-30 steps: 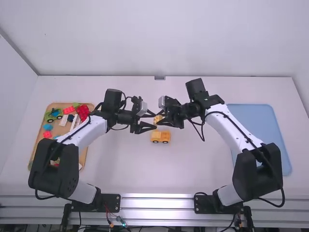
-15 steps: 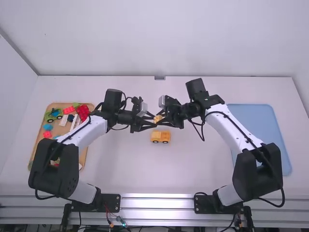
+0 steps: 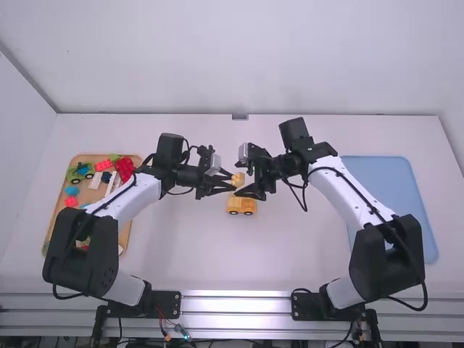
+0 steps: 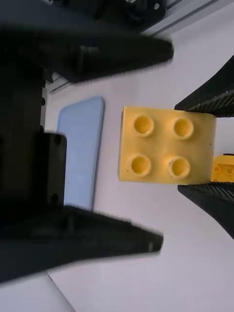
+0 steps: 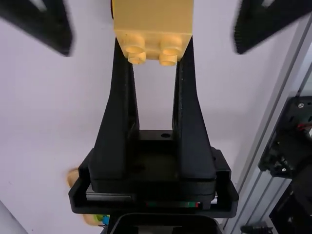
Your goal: Assemble lego blocks to make yellow taxi
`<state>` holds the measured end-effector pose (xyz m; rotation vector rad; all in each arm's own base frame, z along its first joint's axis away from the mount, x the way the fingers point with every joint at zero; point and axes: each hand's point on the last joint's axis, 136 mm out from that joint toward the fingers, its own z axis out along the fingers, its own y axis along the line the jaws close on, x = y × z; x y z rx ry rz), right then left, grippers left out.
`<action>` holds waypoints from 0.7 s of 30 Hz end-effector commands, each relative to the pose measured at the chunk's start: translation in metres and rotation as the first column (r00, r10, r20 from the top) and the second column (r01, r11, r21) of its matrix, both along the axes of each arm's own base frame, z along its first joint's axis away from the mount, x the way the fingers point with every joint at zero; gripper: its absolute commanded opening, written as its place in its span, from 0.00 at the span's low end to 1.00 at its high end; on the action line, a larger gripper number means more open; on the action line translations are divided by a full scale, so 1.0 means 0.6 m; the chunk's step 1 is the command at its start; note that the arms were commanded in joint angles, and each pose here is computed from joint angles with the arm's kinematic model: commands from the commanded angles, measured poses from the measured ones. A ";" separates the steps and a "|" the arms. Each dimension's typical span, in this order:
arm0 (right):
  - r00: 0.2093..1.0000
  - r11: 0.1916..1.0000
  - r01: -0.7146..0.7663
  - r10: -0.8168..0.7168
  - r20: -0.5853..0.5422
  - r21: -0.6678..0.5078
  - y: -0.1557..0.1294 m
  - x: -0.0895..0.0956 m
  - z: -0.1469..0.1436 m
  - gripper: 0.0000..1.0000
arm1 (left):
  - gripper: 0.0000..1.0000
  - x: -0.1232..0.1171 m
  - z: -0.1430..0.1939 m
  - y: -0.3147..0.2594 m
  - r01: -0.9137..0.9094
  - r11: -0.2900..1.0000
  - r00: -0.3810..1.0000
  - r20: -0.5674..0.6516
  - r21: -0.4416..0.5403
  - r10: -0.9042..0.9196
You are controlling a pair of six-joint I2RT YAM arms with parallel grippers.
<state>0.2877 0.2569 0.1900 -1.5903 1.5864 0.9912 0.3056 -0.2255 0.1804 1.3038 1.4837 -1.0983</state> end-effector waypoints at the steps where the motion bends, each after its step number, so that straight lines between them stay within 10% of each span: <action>1: 1.000 1.000 0.001 -0.001 0.026 0.011 0.002 0.004 0.018 0.99 | 0.12 0.007 0.006 -0.004 -0.007 1.000 1.000 0.006 0.006 0.007; 10: 0.944 0.936 0.327 -0.330 0.001 -0.133 -0.085 0.067 0.025 0.99 | 0.09 0.043 -0.062 -0.023 -0.184 0.952 0.983 0.025 0.245 0.183; 21: 0.400 0.376 0.906 -0.911 0.101 -0.196 -0.308 0.089 0.042 0.99 | 0.03 0.043 -0.150 -0.117 -0.143 0.905 0.989 0.016 0.400 0.149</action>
